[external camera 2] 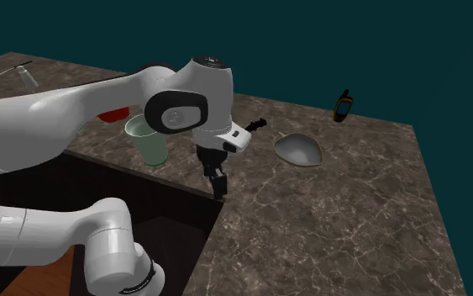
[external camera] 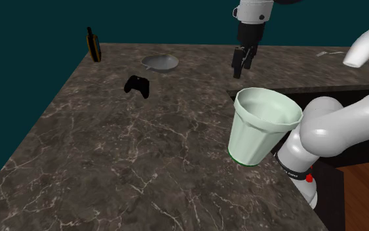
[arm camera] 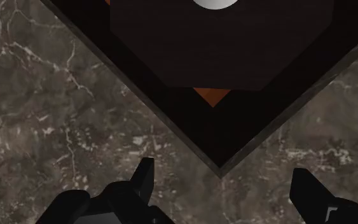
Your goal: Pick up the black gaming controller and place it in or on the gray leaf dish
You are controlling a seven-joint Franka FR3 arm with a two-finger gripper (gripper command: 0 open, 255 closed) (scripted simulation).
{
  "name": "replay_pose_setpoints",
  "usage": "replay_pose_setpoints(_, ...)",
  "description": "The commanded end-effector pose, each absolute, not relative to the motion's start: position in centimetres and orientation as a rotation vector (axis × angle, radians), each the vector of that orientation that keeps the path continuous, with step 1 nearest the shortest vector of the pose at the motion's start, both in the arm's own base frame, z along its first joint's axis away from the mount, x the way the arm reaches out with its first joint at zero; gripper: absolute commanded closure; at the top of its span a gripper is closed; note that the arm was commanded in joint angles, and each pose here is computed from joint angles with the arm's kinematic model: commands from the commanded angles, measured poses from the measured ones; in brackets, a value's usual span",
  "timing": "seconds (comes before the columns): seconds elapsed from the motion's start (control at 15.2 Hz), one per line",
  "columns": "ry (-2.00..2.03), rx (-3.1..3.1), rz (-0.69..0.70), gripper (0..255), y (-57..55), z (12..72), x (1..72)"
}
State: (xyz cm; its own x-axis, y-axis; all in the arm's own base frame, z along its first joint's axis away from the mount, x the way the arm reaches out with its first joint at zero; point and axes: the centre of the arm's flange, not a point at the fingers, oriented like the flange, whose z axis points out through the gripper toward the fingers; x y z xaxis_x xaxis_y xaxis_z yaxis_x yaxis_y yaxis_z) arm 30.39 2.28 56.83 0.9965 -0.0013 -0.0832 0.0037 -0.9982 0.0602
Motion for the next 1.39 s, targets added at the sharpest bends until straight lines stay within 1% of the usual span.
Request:
replay_pose_setpoints(0.0, 0.002, 3.079, -0.128, 0, 2.3, 56.8, 30.4)
replay_pose_setpoints(1.32, 0.309, 3.155, -0.017, 0, 18.6, 55.1, 48.7)
